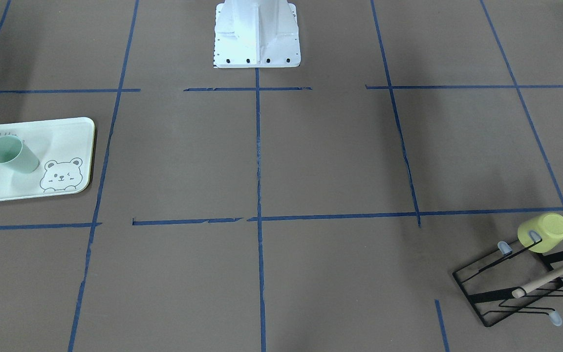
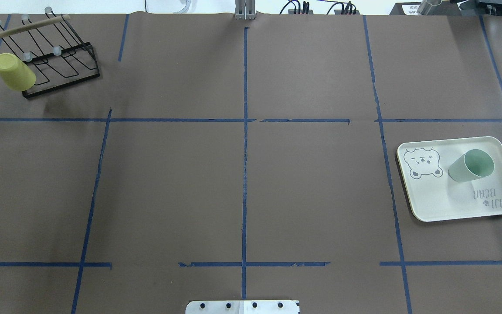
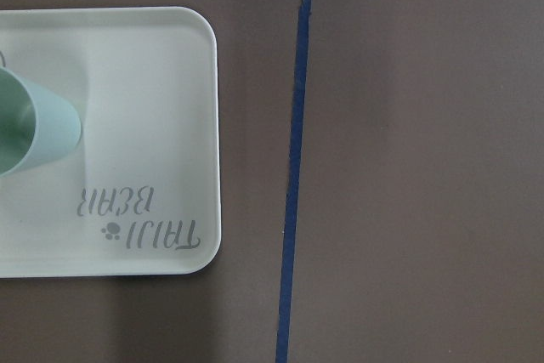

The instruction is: Left arm grabs green cup and hands to right arm on tray

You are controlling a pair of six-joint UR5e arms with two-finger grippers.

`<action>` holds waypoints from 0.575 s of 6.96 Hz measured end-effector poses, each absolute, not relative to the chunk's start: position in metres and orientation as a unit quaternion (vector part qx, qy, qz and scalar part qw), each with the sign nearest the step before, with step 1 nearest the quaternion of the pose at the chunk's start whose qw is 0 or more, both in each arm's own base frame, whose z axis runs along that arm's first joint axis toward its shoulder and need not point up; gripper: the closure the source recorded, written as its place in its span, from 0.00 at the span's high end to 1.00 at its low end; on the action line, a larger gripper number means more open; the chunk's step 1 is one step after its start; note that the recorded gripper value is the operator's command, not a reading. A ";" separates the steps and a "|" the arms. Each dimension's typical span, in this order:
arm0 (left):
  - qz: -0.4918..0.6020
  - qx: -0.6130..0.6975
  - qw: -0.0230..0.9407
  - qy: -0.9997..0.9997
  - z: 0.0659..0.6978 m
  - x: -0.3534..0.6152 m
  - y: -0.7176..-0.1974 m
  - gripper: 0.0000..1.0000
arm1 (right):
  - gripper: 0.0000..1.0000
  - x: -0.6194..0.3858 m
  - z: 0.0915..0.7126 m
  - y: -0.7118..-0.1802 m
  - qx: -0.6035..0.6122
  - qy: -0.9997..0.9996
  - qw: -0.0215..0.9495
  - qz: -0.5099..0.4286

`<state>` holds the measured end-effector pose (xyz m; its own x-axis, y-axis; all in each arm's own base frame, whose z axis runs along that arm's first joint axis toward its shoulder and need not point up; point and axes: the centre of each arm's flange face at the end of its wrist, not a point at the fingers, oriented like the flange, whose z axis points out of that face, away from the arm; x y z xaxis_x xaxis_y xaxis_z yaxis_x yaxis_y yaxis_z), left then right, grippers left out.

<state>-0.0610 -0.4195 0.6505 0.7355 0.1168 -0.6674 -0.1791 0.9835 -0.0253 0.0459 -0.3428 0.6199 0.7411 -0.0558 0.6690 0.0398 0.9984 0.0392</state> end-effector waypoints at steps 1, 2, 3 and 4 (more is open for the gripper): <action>0.077 -0.049 0.931 0.353 0.655 -0.061 -0.415 1.00 | 1.00 0.046 0.620 -0.343 0.011 -0.360 0.933 -0.025; 0.076 -0.053 0.931 0.352 0.658 -0.062 -0.411 1.00 | 1.00 0.046 0.620 -0.343 0.011 -0.360 0.932 -0.025; 0.076 -0.055 0.931 0.352 0.661 -0.062 -0.408 1.00 | 1.00 0.046 0.620 -0.343 0.011 -0.361 0.932 -0.025; 0.076 -0.055 0.931 0.352 0.661 -0.062 -0.407 1.00 | 1.00 0.046 0.620 -0.343 0.010 -0.361 0.932 -0.024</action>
